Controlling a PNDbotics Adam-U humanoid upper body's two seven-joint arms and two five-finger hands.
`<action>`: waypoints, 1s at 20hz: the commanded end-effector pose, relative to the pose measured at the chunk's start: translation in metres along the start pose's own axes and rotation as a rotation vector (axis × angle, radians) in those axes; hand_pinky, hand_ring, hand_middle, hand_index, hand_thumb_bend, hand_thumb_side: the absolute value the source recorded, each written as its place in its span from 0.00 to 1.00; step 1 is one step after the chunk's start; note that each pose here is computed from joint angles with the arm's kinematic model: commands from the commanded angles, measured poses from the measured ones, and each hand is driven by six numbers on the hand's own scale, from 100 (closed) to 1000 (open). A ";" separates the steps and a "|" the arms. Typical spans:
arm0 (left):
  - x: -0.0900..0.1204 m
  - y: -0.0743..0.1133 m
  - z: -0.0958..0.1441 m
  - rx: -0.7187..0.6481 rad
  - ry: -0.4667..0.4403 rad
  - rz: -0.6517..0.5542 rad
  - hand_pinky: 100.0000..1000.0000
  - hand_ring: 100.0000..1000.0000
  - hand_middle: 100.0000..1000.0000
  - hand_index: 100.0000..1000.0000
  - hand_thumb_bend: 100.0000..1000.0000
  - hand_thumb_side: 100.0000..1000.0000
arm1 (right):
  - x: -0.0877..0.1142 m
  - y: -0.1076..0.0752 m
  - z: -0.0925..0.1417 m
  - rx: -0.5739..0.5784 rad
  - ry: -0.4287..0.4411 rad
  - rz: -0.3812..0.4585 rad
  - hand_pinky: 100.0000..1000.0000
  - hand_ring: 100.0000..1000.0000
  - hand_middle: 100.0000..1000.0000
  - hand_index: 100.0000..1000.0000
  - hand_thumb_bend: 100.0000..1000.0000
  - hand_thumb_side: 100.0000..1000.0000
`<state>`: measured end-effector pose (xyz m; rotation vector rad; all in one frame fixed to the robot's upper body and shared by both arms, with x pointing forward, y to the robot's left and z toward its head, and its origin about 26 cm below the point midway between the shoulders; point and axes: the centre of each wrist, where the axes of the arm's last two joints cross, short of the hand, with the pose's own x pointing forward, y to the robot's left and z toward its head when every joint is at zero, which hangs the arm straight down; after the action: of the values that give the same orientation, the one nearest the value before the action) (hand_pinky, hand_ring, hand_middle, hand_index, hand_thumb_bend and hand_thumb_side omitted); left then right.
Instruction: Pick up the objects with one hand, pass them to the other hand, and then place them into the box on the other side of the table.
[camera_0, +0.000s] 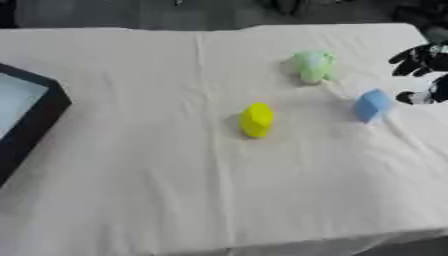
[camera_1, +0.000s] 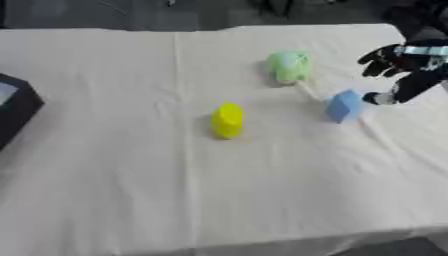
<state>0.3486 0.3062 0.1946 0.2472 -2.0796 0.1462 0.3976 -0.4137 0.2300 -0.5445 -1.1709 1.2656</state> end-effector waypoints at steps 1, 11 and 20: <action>0.011 0.005 -0.006 0.004 -0.037 -0.004 0.81 1.00 0.98 0.80 0.02 0.81 | 0.004 -0.013 0.005 -0.044 0.033 0.085 0.93 0.89 0.76 0.92 0.27 0.00; 0.010 0.006 -0.006 0.013 -0.033 0.001 0.81 1.00 0.97 0.80 0.02 0.81 | 0.008 -0.007 -0.006 -0.050 0.049 0.208 0.94 0.90 0.79 0.95 0.26 0.00; 0.010 0.008 -0.006 0.024 -0.032 0.000 0.82 1.00 0.97 0.80 0.01 0.81 | 0.012 -0.014 -0.014 -0.042 0.063 0.309 0.95 0.91 0.80 0.95 0.26 0.00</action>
<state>0.3486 0.3094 0.1954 0.2434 -2.0782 0.1722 0.4154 -0.3971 0.2276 -0.7637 -1.0944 1.4673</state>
